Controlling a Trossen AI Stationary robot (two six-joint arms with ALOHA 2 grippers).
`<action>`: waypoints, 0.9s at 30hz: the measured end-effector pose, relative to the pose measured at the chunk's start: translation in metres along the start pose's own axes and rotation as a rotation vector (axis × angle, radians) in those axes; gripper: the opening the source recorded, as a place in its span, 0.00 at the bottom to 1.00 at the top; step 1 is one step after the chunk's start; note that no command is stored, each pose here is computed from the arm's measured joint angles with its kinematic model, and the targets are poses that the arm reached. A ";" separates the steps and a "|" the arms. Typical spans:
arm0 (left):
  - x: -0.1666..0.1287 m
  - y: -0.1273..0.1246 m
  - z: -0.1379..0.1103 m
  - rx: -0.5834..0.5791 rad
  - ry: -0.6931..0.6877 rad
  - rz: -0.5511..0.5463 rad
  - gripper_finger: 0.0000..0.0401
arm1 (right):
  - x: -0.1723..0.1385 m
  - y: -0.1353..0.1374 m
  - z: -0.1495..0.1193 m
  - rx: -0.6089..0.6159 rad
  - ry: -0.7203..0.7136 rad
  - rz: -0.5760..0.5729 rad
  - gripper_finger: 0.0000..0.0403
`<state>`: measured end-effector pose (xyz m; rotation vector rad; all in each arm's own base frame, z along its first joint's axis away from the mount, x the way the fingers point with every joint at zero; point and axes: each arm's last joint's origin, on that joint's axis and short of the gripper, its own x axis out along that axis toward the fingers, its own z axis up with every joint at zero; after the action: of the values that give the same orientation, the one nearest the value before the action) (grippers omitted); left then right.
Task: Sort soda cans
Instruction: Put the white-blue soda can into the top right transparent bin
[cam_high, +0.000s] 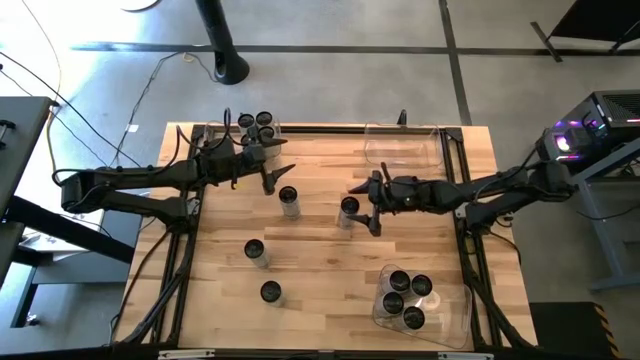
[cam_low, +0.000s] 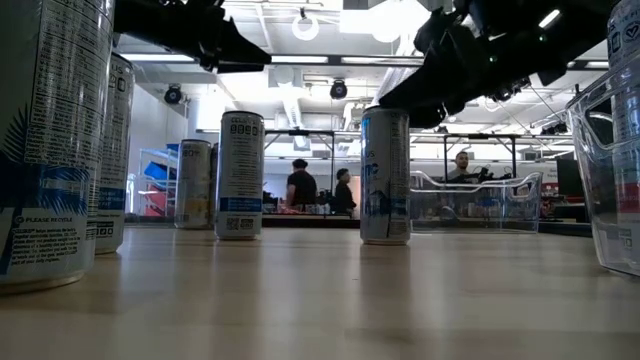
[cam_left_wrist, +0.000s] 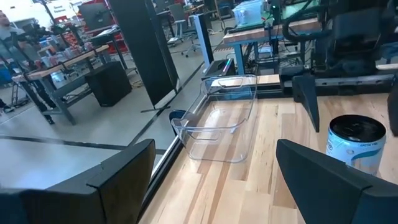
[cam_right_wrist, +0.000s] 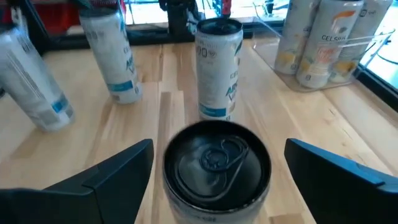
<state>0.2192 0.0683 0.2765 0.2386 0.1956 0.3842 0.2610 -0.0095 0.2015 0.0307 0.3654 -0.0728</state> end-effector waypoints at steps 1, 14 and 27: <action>0.000 0.000 0.000 -0.002 -0.001 0.000 0.82 | 0.001 0.000 -0.001 -0.017 0.006 -0.001 0.89; 0.000 0.000 0.000 -0.027 -0.004 0.001 0.82 | 0.023 0.000 -0.022 -0.042 0.078 -0.018 0.89; 0.000 0.000 0.000 -0.035 -0.005 0.002 0.82 | 0.046 0.001 -0.034 -0.019 0.013 0.016 0.59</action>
<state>0.2193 0.0682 0.2770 0.2052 0.1840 0.3885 0.2914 -0.0100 0.1533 0.0155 0.3782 -0.0537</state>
